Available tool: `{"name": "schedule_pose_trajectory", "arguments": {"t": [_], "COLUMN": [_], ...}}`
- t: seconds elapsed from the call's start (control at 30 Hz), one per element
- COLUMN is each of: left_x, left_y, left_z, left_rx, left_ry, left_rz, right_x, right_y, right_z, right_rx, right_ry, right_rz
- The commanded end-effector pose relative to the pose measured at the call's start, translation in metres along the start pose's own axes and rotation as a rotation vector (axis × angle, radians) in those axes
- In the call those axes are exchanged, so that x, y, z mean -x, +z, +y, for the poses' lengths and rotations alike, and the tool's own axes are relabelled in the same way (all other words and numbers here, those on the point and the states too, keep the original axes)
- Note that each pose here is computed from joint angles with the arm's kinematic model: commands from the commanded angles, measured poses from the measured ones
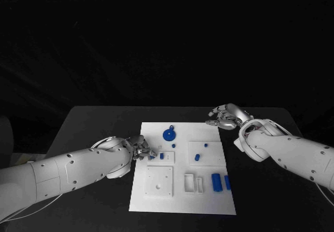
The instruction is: Assemble the parts on the task board
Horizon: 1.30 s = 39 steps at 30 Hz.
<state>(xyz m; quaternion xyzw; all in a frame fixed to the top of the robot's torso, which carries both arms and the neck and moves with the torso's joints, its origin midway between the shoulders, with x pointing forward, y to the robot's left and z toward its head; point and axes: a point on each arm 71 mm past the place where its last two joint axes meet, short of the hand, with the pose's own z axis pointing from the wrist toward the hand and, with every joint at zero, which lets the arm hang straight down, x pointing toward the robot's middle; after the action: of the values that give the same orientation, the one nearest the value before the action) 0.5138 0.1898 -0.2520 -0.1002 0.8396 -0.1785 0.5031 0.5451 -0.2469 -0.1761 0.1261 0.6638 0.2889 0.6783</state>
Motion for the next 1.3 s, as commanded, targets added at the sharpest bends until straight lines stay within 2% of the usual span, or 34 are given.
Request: {"name": "schedule_pose_trajectory", "arguments": {"t": [0.03, 0.3, 0.63, 0.93, 1.3], "left_x": [-0.0023, 0.0004, 0.0041, 0.0013, 0.0008], "left_y": [0.0002, 0.0017, 0.0039, 0.0057, 0.0068], "left_z": [-0.0026, -0.0045, -0.0052, -0.0094, -0.0093], "left_rx": [-0.013, -0.013, -0.005, 0.003, 0.013], "left_ry": [0.057, 0.123, 0.144, 0.184, 0.202], "left_rz": [0.039, 0.023, 0.020, 0.099, 0.126], "right_x": [-0.0013, -0.0018, -0.0021, -0.0023, -0.0024], "right_y": [-0.0001, 0.0000, 0.0003, 0.0005, 0.0004], "right_z": [0.0009, 0.0014, 0.0017, 0.0017, 0.0018], "right_rx": [0.009, 0.010, 0.010, 0.010, 0.011], "right_ry": [-0.002, -0.002, -0.002, -0.002, -0.002], "right_rz": [0.014, 0.017, 0.016, 0.017, 0.017]}}
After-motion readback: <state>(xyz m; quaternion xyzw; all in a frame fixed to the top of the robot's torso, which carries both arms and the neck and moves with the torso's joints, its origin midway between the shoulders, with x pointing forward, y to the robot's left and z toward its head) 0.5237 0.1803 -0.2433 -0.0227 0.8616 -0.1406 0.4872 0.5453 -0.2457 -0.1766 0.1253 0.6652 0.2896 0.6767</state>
